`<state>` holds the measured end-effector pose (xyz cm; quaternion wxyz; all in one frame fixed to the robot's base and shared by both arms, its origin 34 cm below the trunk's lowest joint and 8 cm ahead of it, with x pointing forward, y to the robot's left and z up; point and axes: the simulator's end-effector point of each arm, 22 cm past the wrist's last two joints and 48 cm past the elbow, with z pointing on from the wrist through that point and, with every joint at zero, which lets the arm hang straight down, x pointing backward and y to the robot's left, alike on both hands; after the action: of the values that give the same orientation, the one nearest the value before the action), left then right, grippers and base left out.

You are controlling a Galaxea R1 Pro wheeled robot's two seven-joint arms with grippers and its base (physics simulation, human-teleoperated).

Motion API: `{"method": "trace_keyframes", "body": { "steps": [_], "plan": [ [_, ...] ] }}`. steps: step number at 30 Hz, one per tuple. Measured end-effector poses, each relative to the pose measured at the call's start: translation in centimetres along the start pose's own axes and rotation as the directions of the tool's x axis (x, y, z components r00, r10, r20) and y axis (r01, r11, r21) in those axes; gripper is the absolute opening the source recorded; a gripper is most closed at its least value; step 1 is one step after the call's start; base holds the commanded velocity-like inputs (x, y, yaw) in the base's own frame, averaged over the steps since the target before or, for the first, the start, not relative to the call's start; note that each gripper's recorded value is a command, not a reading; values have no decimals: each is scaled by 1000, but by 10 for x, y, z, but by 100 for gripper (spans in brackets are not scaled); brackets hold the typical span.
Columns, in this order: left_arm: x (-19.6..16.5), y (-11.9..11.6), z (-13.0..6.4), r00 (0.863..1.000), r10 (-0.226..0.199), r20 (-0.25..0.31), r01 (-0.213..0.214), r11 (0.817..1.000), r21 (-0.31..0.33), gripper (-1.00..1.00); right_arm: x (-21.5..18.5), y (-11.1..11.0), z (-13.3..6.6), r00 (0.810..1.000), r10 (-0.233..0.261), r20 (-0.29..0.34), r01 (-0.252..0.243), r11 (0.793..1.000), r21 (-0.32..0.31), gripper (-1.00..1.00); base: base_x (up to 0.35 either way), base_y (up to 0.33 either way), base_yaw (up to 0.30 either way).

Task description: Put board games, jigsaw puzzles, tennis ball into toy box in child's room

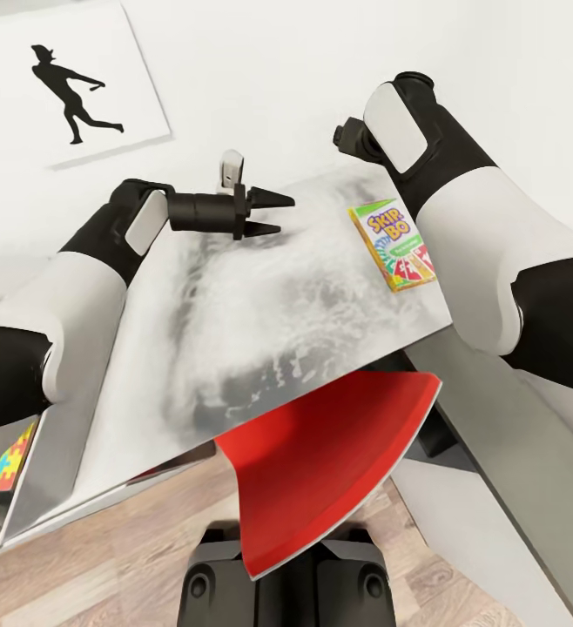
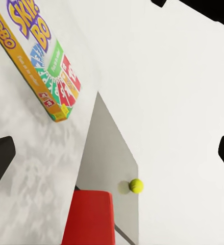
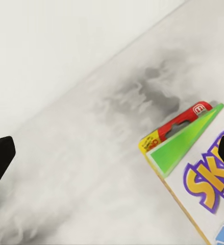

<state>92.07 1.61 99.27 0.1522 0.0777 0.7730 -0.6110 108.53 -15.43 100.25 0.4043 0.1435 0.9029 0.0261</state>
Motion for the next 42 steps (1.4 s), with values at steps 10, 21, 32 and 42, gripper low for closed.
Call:
{"method": "trace_keyframes", "body": {
  "steps": [10, 21, 32, 42],
  "plan": [
    [0, 0, 1, 1000, 0, -2, 0, 1000, -2, 100, 0, 0, 0, 1000, 2, 0, -2, 1000, -1, 100, 7, 2, 1],
    [1, 0, 1, 1000, 1, -3, -1, 1000, -2, 100, 2, 2, 0, 1000, 12, -9, -12, 1000, -10, 100, 0, 0, 0],
    [1, 0, 1, 1000, 1, -3, -1, 1000, -3, 100, 2, 2, 0, 1000, 12, -9, -12, 1000, -10, 100, 30, -3, 0],
    [2, 0, 2, 1000, 0, -4, 0, 1000, -2, 100, 2, 2, -1, 1000, 12, -9, -12, 1000, -11, 100, 62, -19, 0]
  ]
}}
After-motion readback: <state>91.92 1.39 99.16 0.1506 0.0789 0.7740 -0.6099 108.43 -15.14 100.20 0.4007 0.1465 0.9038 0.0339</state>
